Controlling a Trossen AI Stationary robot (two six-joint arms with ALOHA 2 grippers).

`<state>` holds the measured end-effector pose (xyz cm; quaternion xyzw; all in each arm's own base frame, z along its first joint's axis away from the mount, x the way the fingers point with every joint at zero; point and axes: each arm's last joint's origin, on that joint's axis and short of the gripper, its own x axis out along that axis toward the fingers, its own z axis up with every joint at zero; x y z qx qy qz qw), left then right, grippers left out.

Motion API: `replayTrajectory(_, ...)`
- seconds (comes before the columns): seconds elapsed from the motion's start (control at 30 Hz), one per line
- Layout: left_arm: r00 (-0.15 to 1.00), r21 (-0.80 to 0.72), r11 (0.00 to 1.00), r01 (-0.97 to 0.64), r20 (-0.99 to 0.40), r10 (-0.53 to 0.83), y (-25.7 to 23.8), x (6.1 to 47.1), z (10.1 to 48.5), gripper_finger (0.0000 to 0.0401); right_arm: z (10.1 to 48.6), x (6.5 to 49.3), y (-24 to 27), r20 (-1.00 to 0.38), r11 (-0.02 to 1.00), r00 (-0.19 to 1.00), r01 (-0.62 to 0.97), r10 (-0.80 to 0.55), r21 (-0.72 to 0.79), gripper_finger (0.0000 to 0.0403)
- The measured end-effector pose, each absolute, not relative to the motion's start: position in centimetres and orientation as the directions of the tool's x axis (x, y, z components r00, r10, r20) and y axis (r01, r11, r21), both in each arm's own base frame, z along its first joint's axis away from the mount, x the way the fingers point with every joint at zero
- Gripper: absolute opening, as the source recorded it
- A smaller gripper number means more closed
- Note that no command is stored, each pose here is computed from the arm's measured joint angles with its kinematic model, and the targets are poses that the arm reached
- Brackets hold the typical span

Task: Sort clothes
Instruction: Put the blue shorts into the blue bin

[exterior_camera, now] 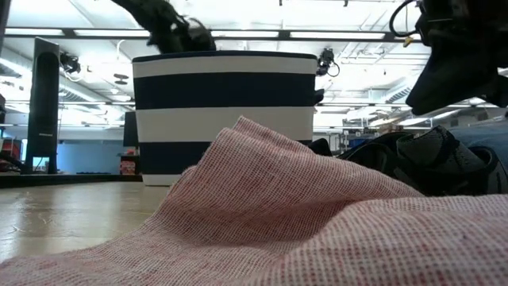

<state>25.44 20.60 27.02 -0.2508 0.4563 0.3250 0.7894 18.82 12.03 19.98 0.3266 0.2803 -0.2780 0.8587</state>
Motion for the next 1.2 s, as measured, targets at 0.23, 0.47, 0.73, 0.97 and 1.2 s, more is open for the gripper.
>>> replayTrajectory(0.23, 0.314, -0.05, 0.736, -0.675, -0.922, 0.226, 21.6, 26.8, 23.9, 0.0026, 20.0, 19.2, 11.5, -0.666, 0.612, 0.679, 0.678, -0.309, 0.407, 0.0089)
replayTrajectory(0.47, 0.277, -0.033, 0.746, -0.665, -0.939, 0.205, 22.2, 27.4, 22.0, 0.0027, 20.0, 19.3, 11.4, -0.671, 0.604, 0.677, 0.681, -0.302, 0.414, 0.0087)
replayTrajectory(0.73, 0.315, -0.036, 0.748, -0.662, -0.919, 0.235, 22.5, 28.0, 23.3, 0.0063, 20.0, 19.3, 11.4, -0.678, 0.604, 0.674, 0.68, -0.292, 0.415, 0.0085)
replayTrajectory(0.97, 0.411, -0.156, 0.759, -0.632, -0.898, 0.157, 22.5, 28.6, 24.5, 0.0138, 20.0, 19.3, 11.4, -0.678, 0.61, 0.674, 0.678, -0.292, 0.41, 0.0084)
replayTrajectory(1.2, 0.397, -0.191, 0.74, -0.645, -0.911, 0.111, 22.2, 28.5, 26.6, 0.0182, 20.0, 19.3, 11.4, -0.681, 0.616, 0.675, 0.673, -0.284, 0.41, 0.0084)
